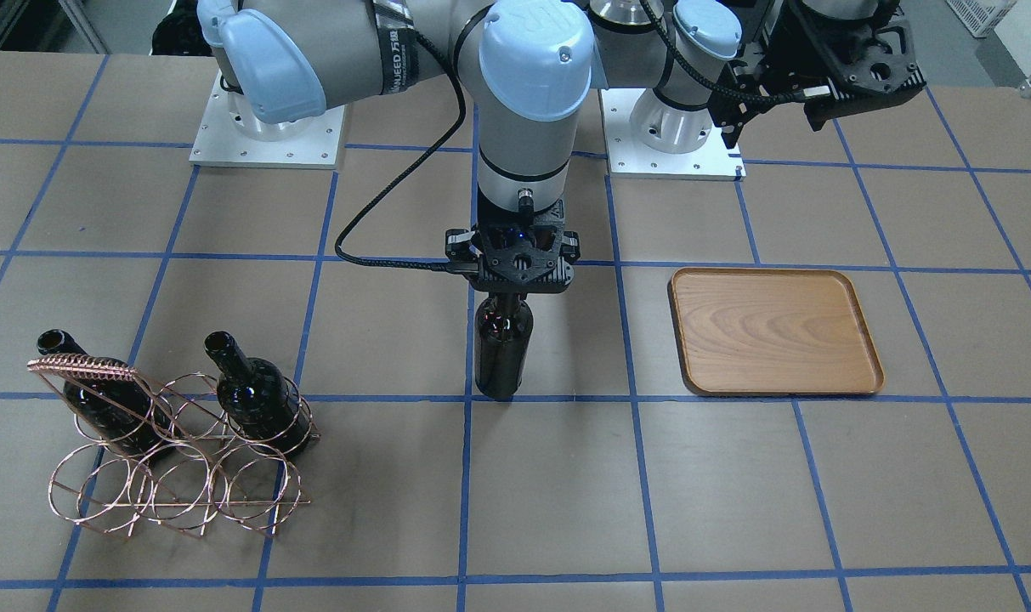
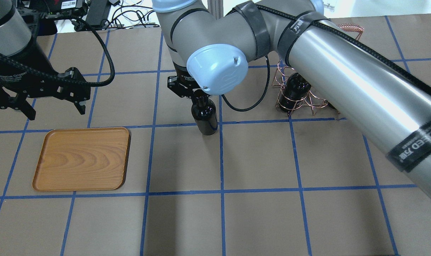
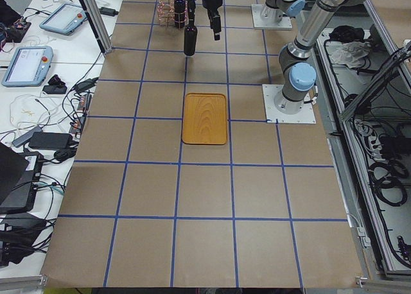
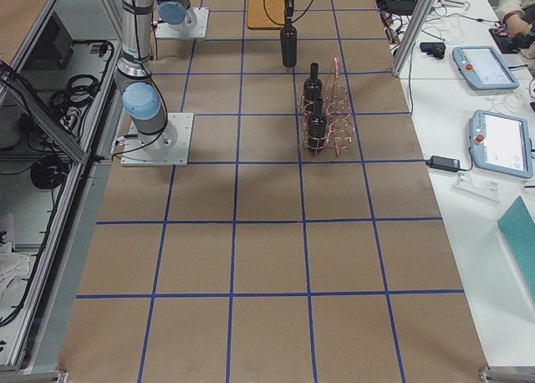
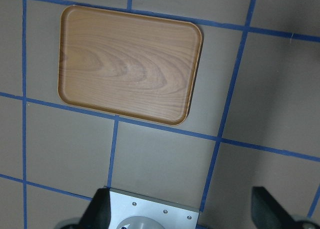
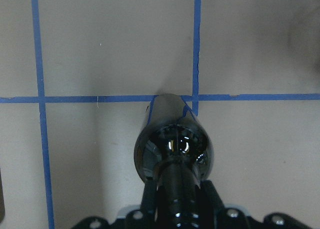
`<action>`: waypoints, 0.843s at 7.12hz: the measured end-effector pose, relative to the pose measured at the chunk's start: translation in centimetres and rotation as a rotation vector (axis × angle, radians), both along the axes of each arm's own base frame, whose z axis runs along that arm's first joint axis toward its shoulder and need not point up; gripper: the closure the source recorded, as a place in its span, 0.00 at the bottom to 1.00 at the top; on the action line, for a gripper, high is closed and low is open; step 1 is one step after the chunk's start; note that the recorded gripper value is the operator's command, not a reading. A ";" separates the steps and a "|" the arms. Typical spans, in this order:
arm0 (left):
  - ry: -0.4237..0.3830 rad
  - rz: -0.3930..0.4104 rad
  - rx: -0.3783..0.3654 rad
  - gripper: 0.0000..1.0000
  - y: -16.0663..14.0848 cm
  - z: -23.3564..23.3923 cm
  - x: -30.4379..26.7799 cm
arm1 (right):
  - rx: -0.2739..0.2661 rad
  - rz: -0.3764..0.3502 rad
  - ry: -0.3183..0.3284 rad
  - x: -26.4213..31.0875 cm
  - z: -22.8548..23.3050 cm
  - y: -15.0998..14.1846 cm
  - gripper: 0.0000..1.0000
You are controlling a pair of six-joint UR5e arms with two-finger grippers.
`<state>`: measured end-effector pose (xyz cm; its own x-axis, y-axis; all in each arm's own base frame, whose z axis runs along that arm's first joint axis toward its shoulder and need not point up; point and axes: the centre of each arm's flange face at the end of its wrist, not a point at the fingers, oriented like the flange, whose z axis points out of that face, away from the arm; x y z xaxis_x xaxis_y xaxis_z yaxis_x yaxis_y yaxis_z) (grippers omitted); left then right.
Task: Take wine from basket and place on tray
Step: 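Carry the bottle toward the table center and stand it upright, then open and raise the right gripper while the left arm approaches the bottle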
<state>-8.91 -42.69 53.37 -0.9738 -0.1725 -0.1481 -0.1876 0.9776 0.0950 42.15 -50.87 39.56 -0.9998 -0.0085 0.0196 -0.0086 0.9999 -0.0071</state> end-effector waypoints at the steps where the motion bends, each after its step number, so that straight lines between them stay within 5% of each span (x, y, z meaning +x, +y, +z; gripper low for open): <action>1: 0.005 0.000 0.000 0.00 0.0 0.0 -0.1 | 0.003 0.002 -0.001 0.2 -0.5 0.1 0.76; 2: 0.009 0.000 0.000 0.00 0.0 0.0 -0.2 | 0.004 0.004 -0.001 0.4 -0.8 0.2 0.33; 4: 0.025 0.007 -0.002 0.00 0.0 -0.1 -0.5 | 0.002 0.008 -0.006 0.4 -0.7 0.3 0.07; 6: 0.098 0.016 -0.015 0.00 -0.5 -0.3 -1.3 | -0.023 0.018 -0.026 -0.2 1.0 0.0 0.01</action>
